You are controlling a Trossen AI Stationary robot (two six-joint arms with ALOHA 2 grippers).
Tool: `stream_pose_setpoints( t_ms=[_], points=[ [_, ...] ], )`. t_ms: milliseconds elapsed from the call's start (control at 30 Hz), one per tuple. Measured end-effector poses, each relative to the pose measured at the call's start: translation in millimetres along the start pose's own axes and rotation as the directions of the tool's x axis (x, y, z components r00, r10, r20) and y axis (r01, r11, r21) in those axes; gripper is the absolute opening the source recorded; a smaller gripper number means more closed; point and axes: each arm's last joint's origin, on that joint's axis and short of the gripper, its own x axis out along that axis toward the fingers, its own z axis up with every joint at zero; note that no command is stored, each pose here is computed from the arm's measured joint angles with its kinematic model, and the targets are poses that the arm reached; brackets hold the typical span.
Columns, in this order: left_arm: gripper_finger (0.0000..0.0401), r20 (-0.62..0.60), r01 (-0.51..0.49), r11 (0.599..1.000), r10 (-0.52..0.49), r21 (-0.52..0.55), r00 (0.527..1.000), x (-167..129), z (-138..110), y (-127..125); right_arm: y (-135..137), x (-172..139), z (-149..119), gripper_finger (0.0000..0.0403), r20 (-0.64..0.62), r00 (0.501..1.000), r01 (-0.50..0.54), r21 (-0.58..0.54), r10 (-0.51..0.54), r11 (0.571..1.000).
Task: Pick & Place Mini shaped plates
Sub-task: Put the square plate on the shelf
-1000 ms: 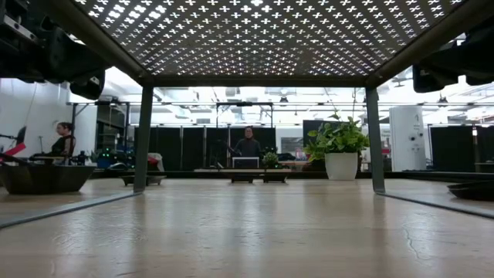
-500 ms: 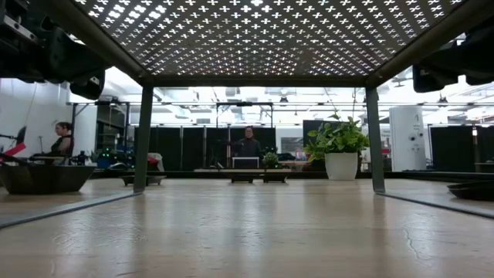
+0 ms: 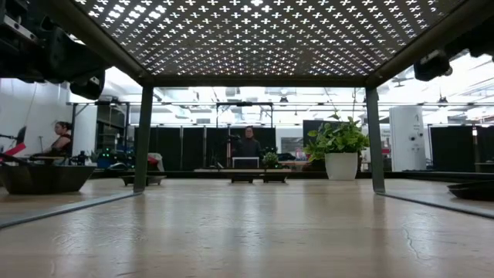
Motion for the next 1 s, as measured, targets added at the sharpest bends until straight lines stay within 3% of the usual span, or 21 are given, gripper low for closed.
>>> stream_pose_setpoints(
  t_ms=[300, 433, 700, 833, 1000],
  points=[
    [0.0000, 0.000, 0.000, 1.000, 0.000, 0.000, 1.000, 0, 0, 0, 4, 0, 11, 0.0063, 0.104, 0.993, -0.078, 0.161, 0.061, 0.984],
    [0.0000, 0.000, 0.000, 1.000, 0.000, 0.000, 1.000, 0, 0, 0, 10, 3, 6, 0.0063, 0.038, 0.985, -0.171, 0.216, 0.166, 0.961],
    [0.0000, 0.000, 0.000, 1.000, 0.000, 0.000, 1.000, 0, 0, 0, 24, 24, 0, 0.0048, -0.173, 0.982, -0.028, 0.292, 0.081, 0.956],
    [0.0000, 0.000, 0.000, 1.000, 0.000, 0.000, 1.000, 0, 0, 0, 36, 37, 13, 0.0015, -0.355, 0.933, 0.066, 0.328, 0.059, 0.942],
    [0.0000, 0.000, 0.000, 1.000, 0.000, 0.000, 1.000, 0, 0, 0, 47, 47, 35, 0.0009, -0.635, 0.772, 0.267, 0.272, -0.036, 0.924]
  ],
)
